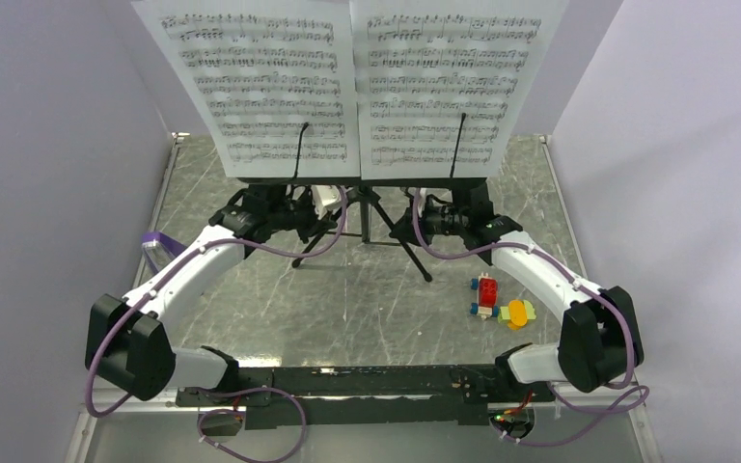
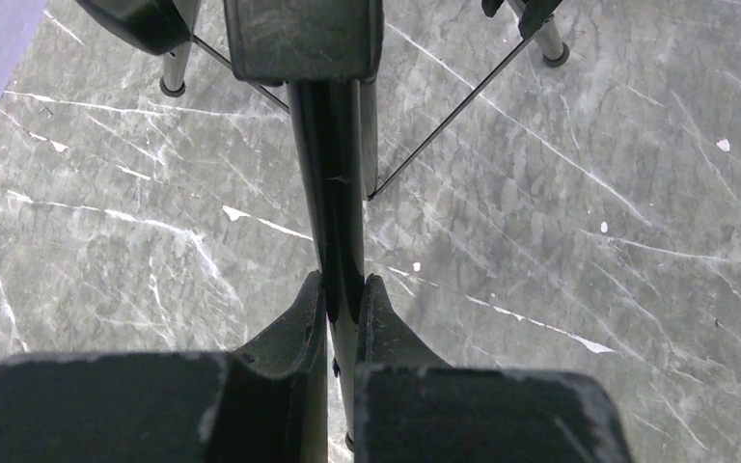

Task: Pack up the instrument practice props

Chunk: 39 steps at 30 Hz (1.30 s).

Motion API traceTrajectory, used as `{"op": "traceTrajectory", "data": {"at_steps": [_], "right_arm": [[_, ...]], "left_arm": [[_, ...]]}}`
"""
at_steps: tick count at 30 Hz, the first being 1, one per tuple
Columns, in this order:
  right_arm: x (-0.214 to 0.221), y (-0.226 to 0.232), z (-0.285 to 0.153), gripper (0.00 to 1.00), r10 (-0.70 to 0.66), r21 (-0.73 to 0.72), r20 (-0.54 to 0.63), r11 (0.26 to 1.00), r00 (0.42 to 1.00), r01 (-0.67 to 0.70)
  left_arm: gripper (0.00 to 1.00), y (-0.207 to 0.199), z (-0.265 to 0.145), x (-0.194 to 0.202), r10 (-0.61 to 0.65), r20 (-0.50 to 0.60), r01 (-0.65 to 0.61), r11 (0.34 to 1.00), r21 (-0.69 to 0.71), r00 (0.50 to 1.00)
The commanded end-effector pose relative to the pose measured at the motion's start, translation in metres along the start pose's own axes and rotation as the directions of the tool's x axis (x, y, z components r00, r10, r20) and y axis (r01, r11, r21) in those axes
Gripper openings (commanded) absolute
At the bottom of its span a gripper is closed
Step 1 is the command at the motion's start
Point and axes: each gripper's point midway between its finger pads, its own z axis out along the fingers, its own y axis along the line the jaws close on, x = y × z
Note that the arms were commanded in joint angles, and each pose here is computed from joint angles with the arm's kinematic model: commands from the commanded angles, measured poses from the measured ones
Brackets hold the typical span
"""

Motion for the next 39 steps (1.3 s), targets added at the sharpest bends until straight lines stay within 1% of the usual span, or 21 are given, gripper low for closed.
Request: {"op": "traceTrajectory", "data": {"at_steps": [1, 4, 8, 14, 18, 21, 24, 27, 28, 29, 31, 32, 34, 35, 36, 37, 39], "right_arm": [[0.001, -0.003, 0.005, 0.16, 0.019, 0.004, -0.021, 1.000, 1.000, -0.019], [-0.007, -0.006, 0.007, 0.16, 0.012, -0.002, -0.010, 1.000, 1.000, -0.012], [-0.015, -0.006, 0.008, 0.16, 0.024, -0.018, 0.004, 1.000, 1.000, -0.024], [-0.026, 0.004, 0.006, 0.16, 0.062, -0.068, 0.020, 0.996, 0.998, -0.060], [-0.032, 0.014, 0.004, 0.15, 0.098, -0.099, 0.020, 0.990, 0.995, -0.096], [-0.034, 0.019, 0.001, 0.15, 0.132, -0.099, 0.019, 0.987, 0.991, -0.130], [-0.031, 0.020, -0.003, 0.16, 0.138, -0.083, 0.005, 0.987, 0.990, -0.137], [-0.024, 0.021, -0.005, 0.19, 0.123, -0.082, -0.019, 0.989, 0.992, -0.124], [-0.022, 0.022, -0.006, 0.22, 0.123, -0.080, -0.031, 0.989, 0.992, -0.125], [-0.022, 0.021, -0.008, 0.27, 0.115, -0.074, -0.036, 0.990, 0.993, -0.117], [-0.022, 0.019, -0.014, 0.38, 0.100, -0.049, -0.047, 0.994, 0.994, -0.103], [-0.022, 0.019, -0.018, 0.46, 0.094, -0.037, -0.055, 0.995, 0.994, -0.096], [-0.021, 0.018, -0.026, 0.65, 0.075, -0.008, -0.073, 0.997, 0.994, -0.076], [-0.018, 0.017, -0.030, 0.71, 0.070, 0.009, -0.086, 0.998, 0.994, -0.069], [-0.016, 0.017, -0.034, 0.75, 0.056, 0.024, -0.098, 0.998, 0.994, -0.054], [-0.014, 0.018, -0.038, 0.78, 0.047, 0.032, -0.108, 0.999, 0.993, -0.044], [-0.011, 0.018, -0.048, 0.83, 0.034, 0.052, -0.126, 0.998, 0.991, -0.028]], "left_arm": [[0.05, -0.039, -0.006, 0.020, -0.002, -0.041, 0.008, 0.990, 0.140, 0.999], [0.01, -0.038, -0.004, 0.015, -0.007, -0.030, 0.011, 0.988, 0.154, 1.000], [0.00, -0.037, -0.004, 0.008, -0.014, -0.026, 0.018, 0.985, 0.174, 1.000], [0.01, -0.037, -0.009, 0.009, -0.060, -0.073, 0.075, 0.972, 0.224, 0.996], [0.00, -0.042, -0.015, 0.018, -0.092, -0.109, 0.117, 0.960, 0.253, 0.990], [0.00, -0.039, -0.022, 0.019, -0.074, -0.110, 0.099, 0.965, 0.242, 0.991], [0.00, -0.037, -0.027, 0.019, -0.066, -0.109, 0.089, 0.969, 0.230, 0.992], [0.02, -0.040, -0.028, 0.023, -0.070, -0.114, 0.094, 0.969, 0.229, 0.991], [0.05, -0.040, -0.027, 0.025, -0.071, -0.116, 0.096, 0.970, 0.225, 0.991], [0.14, -0.040, -0.028, 0.027, -0.075, -0.123, 0.101, 0.971, 0.218, 0.990], [0.36, -0.040, -0.029, 0.033, -0.081, -0.137, 0.107, 0.975, 0.194, 0.987], [0.43, -0.042, -0.031, 0.036, -0.073, -0.140, 0.100, 0.977, 0.189, 0.987], [0.54, -0.045, -0.037, 0.042, -0.042, -0.136, 0.066, 0.982, 0.175, 0.990], [0.59, -0.047, -0.039, 0.045, -0.024, -0.135, 0.047, 0.985, 0.168, 0.991], [0.65, -0.048, -0.042, 0.049, -0.004, -0.134, 0.026, 0.987, 0.159, 0.991], [0.69, -0.050, -0.044, 0.051, 0.013, -0.131, 0.006, 0.989, 0.148, 0.991], [0.73, -0.052, -0.048, 0.056, 0.038, -0.126, -0.022, 0.991, 0.130, 0.991]]}}
